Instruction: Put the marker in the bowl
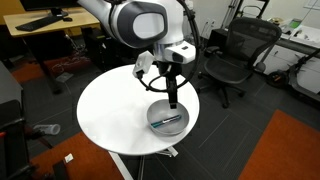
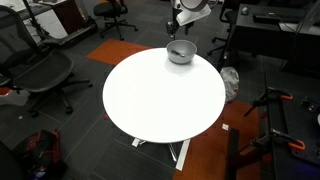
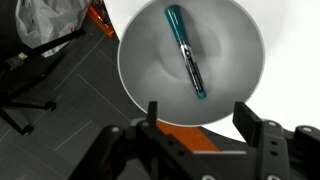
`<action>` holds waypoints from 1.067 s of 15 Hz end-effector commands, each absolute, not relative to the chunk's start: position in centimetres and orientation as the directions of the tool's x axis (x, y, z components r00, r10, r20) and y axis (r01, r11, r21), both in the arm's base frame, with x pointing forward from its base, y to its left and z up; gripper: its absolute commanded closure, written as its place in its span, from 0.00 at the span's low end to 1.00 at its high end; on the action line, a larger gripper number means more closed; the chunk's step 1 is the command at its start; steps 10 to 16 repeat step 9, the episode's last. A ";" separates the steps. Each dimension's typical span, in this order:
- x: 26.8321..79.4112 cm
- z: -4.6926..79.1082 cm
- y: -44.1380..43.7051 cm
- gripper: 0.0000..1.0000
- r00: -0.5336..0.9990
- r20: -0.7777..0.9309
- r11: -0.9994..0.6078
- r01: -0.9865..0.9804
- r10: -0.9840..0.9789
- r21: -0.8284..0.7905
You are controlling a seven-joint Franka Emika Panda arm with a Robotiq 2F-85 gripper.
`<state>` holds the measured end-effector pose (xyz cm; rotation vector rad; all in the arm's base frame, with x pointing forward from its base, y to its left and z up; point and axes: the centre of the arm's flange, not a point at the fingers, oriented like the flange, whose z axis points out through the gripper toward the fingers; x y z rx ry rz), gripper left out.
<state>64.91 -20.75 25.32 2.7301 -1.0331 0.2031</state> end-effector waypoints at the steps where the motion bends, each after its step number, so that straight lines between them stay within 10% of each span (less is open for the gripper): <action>1: 65.6 25.7 -21.2 0.00 0.743 0.216 -0.735 -0.665 -0.633 0.134; 16: 65.2 25.4 -20.8 0.00 0.743 0.209 -0.730 -0.667 -0.636 0.149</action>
